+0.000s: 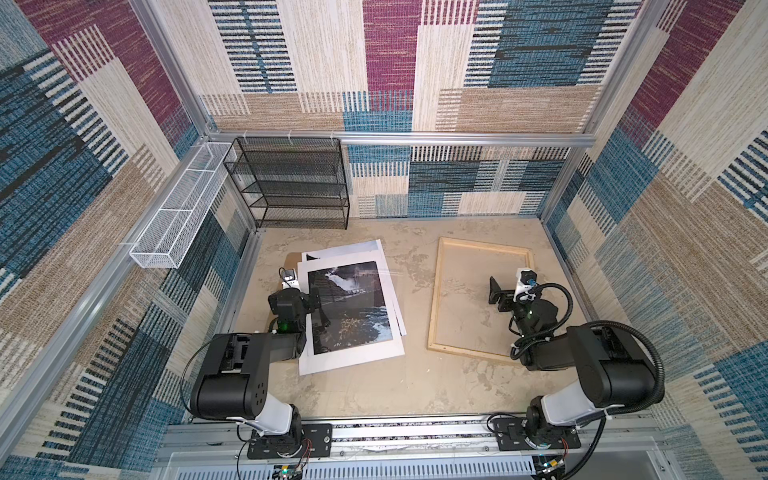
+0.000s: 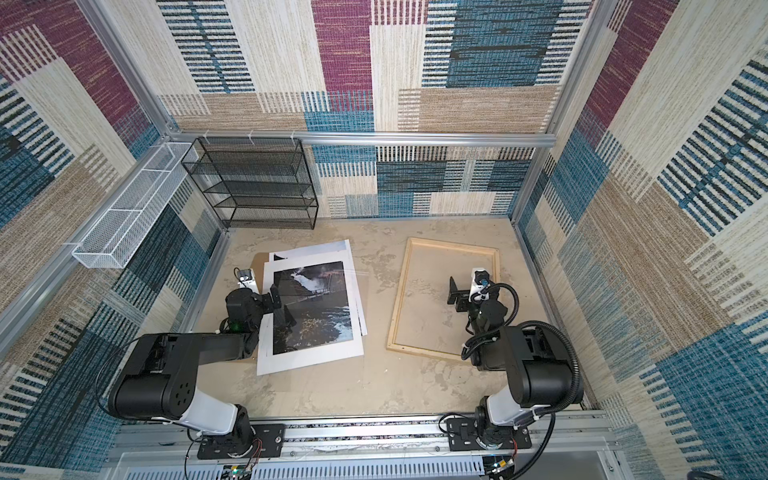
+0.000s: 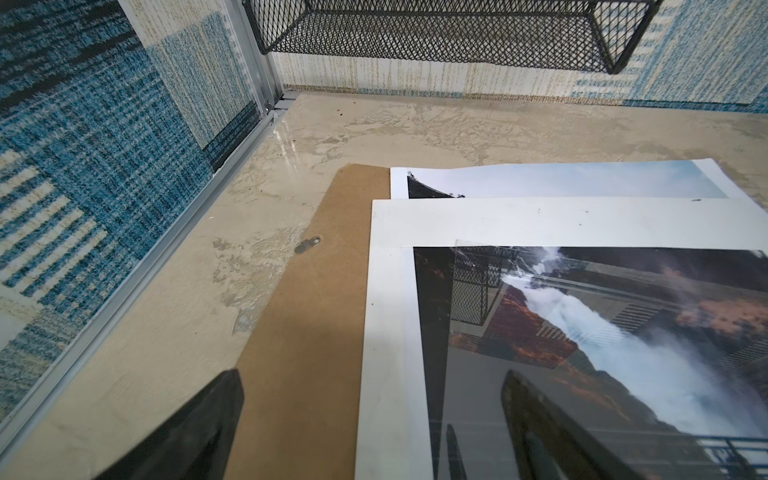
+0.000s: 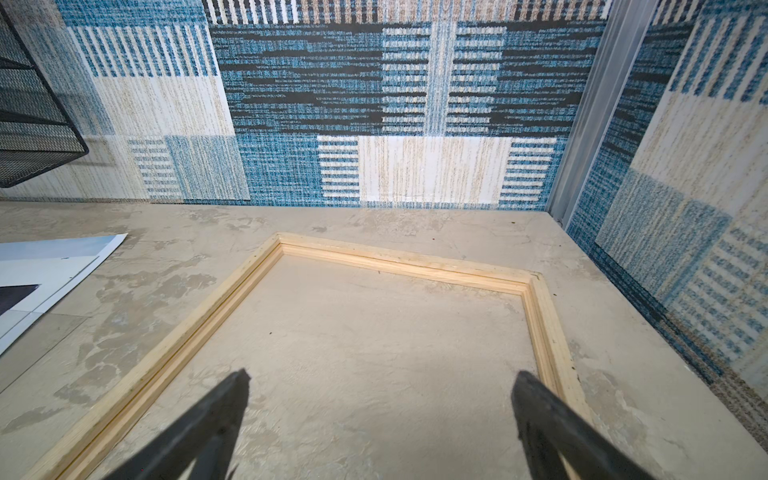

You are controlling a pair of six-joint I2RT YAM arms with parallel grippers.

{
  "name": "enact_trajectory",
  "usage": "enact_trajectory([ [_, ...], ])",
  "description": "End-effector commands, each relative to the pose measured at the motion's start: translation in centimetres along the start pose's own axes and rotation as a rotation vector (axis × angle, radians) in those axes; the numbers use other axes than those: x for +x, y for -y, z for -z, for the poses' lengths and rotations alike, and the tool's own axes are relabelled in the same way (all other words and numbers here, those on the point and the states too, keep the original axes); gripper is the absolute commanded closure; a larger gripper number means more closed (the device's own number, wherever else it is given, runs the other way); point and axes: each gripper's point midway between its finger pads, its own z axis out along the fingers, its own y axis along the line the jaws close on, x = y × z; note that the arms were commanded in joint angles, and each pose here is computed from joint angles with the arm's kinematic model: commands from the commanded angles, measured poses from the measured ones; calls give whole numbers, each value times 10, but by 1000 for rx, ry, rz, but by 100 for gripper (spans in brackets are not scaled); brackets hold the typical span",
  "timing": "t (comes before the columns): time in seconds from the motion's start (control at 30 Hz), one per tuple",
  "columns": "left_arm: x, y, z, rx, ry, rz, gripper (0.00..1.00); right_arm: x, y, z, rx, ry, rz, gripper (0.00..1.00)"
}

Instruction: Put the photo into the frame

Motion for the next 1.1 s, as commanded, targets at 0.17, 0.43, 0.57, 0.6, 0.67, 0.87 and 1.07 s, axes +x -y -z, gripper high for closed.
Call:
enact_trajectory([
  [0.17,-6,2,0,9,26,-9,0,-8,14,7,84,49,-37,0],
  [0.43,-7,2,0,9,26,-10,0,-12,24,9,140,59,-63,0],
  [0.57,-18,10,8,41,46,-43,0,-24,25,-4,145,13,-60,0],
  [0.6,-27,9,10,14,47,-56,1,-28,25,-7,142,-7,-57,0],
  [0.67,-39,5,14,-48,-17,-78,1,-50,25,-9,143,11,-79,0],
  [0.87,-109,5,24,-89,-165,23,1,-107,20,-30,115,-41,-233,0],
  [1.07,-129,26,28,-13,-319,99,1,-119,-21,-59,-72,-194,-316,0],
])
